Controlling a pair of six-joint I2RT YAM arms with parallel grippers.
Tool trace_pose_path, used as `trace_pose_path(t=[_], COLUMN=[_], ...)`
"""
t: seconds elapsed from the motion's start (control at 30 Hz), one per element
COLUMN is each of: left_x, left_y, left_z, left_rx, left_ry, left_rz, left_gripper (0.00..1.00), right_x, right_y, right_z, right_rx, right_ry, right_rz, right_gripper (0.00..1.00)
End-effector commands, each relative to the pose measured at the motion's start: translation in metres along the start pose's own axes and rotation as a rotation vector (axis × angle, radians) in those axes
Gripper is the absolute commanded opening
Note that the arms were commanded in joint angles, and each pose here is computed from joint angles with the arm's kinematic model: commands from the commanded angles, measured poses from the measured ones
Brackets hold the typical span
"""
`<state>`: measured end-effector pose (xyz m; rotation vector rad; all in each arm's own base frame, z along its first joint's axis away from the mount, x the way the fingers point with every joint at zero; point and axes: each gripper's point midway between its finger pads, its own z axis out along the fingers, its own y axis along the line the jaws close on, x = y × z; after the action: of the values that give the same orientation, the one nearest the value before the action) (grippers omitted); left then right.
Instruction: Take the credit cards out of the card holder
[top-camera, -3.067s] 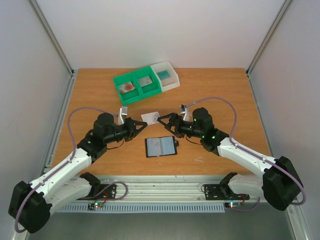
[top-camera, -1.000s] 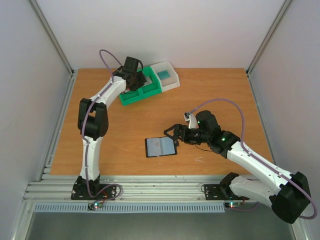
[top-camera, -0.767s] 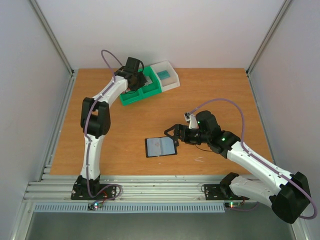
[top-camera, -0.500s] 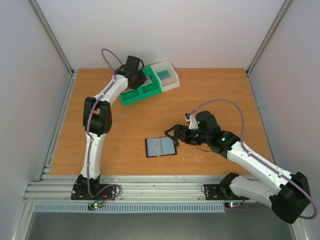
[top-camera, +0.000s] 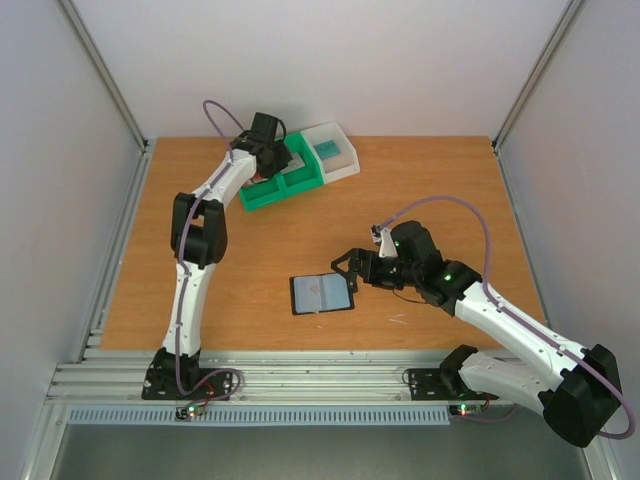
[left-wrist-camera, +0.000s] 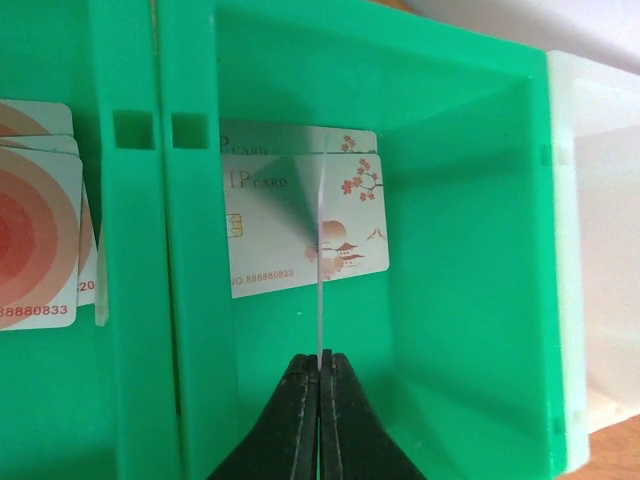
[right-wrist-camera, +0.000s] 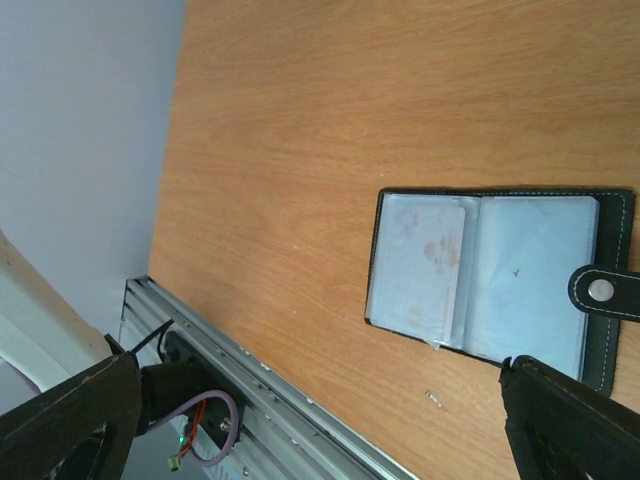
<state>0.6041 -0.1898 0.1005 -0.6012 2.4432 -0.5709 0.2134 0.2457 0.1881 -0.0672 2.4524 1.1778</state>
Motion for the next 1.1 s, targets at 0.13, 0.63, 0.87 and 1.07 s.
trace_pose_path(t=[0.13, 0.63, 0.87, 1.07], left_x=[-0.01, -0.009, -0.015, -0.018], left_y=[-0.002, 0.001, -0.005, -0.018], left_z=[0.012, 0.02, 0.011, -0.004], left_rx=[0.019, 0.019, 0.033, 0.073], left_ry=[-0.032, -0.024, -0.036, -0.035], left_rz=[-0.016, -0.022, -0.017, -0.011], left_gripper=[0.01, 0.08, 0.12, 0.16], right_x=[-0.006, -0.008, -0.008, -0.007], right_y=[0.0, -0.005, -0.004, -0.005], right_z=[-0.005, -0.009, -0.011, -0.012], right_rx=[0.031, 0.075, 0.077, 0.079], right_ry=[-0.027, -0.034, -0.039, -0.036], right_rz=[-0.035, -0.049, -0.047, -0.045], right_gripper=[0.98, 0.98, 0.99, 0.98])
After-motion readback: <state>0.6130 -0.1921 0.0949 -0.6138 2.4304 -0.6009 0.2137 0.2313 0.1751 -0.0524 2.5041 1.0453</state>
